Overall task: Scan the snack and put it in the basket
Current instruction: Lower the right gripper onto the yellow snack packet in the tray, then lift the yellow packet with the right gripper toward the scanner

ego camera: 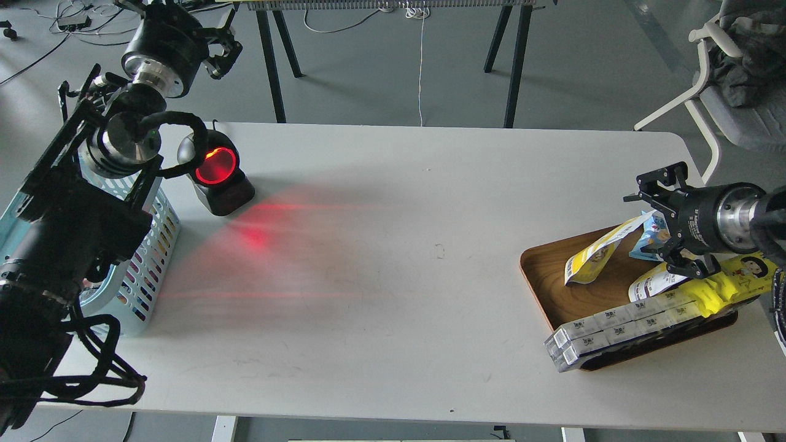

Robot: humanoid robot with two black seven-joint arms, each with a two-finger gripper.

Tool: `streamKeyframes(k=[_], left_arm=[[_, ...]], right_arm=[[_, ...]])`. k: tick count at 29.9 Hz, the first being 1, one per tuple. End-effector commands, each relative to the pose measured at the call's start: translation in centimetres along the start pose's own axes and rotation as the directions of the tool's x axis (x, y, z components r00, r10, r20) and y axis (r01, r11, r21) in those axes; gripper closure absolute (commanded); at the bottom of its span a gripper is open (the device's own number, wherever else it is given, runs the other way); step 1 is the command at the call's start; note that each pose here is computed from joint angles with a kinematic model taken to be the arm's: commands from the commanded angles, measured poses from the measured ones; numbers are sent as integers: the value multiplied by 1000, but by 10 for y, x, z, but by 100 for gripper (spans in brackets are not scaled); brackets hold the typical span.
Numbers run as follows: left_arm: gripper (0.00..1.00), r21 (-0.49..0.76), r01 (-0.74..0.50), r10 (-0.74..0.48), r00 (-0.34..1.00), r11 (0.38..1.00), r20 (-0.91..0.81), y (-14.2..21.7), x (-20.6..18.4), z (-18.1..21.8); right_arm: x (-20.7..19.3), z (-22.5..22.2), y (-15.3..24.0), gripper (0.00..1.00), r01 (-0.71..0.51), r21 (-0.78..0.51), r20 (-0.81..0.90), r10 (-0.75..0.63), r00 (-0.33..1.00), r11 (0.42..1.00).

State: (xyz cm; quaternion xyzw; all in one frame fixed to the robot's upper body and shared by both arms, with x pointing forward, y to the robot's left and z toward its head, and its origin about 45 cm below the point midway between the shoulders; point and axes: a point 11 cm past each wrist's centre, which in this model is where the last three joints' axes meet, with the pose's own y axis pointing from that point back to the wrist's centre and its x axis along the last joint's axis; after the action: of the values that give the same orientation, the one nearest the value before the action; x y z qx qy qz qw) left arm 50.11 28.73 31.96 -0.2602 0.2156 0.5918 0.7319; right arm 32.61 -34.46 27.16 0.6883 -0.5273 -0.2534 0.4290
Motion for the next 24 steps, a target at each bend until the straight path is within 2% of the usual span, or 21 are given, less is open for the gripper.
streamKeyframes(k=[1, 2, 18, 21, 24], left_arm=[[0, -1, -1, 1, 1000, 1000, 2, 0, 1, 1], [0, -2, -2, 2, 1000, 1000, 3, 0, 1, 2], [0, -1, -1, 1, 1000, 1000, 1, 0, 0, 1], [0, 0, -1, 1, 1000, 1000, 0, 0, 0, 0], [0, -1, -2, 2, 1000, 1000, 1, 0, 1, 1]], right_arm=[[-3, 0, -1, 94, 3, -13, -10, -3, 1000, 1000], [-3, 0, -2, 100, 2, -14, -9, -2, 1000, 1000], [-6, -13, 4, 100, -11, 26, 3, 11, 1000, 1000], [-11, -29, 16, 100, 4, 79, 2, -4, 1000, 997], [-13, -58, 40, 100, 10, 190, 34, -16, 999, 982]])
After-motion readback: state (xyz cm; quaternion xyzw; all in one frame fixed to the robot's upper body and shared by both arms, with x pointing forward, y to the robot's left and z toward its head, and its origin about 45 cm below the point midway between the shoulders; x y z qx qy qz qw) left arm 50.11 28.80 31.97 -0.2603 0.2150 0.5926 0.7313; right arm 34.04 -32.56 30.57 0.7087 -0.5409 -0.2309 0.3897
